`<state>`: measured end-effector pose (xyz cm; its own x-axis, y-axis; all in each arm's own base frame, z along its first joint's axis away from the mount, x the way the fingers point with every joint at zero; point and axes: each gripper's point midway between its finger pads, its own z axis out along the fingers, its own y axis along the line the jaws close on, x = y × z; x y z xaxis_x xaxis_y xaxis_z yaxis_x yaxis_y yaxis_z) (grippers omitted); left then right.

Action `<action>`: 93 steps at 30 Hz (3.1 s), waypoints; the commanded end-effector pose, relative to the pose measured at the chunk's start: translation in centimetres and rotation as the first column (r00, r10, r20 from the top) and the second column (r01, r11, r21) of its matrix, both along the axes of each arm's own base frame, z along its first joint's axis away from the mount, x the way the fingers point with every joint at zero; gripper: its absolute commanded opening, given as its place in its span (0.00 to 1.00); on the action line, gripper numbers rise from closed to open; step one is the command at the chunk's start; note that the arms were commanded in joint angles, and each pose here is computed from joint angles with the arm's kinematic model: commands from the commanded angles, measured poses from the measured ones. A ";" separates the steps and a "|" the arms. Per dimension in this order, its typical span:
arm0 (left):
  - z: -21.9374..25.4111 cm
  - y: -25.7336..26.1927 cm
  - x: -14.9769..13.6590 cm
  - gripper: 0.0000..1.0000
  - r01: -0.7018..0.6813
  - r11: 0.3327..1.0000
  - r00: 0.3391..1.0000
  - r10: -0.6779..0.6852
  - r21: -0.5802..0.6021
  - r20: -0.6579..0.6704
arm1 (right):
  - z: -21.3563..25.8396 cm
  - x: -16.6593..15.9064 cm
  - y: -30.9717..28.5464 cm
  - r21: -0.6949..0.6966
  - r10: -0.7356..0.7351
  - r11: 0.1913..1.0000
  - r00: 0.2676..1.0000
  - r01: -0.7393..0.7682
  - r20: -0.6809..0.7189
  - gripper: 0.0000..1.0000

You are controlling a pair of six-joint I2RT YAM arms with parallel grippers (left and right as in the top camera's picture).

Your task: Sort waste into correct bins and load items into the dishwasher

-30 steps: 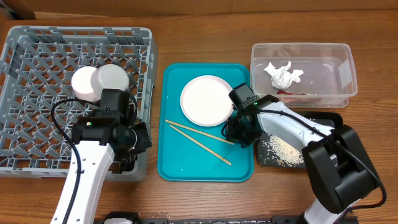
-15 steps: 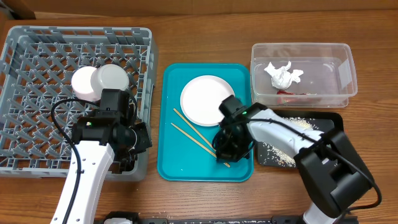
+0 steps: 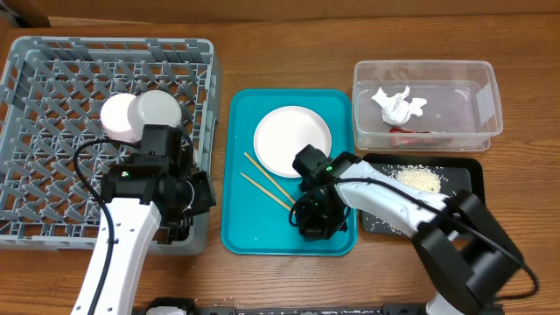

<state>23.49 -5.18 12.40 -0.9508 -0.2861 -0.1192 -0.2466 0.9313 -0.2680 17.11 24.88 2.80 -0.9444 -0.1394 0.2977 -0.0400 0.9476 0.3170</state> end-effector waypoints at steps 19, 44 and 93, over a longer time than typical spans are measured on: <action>-1.4 -10.5 1.1 1.00 -0.056 0.989 0.998 0.051 -0.140 -0.038 | 16.5 8.1 -10.9 0.097 -0.248 0.969 0.880 0.228 0.406 0.58; -13.2 -9.7 2.3 0.75 -0.457 0.884 0.826 0.464 0.102 -0.320 | 16.6 9.6 -22.3 0.148 -0.553 0.831 0.768 0.536 0.323 0.59; 7.0 4.7 14.0 0.04 0.014 0.882 0.954 -0.152 0.471 0.258 | 16.4 9.2 -22.4 0.132 -0.549 0.833 0.774 0.537 0.316 0.59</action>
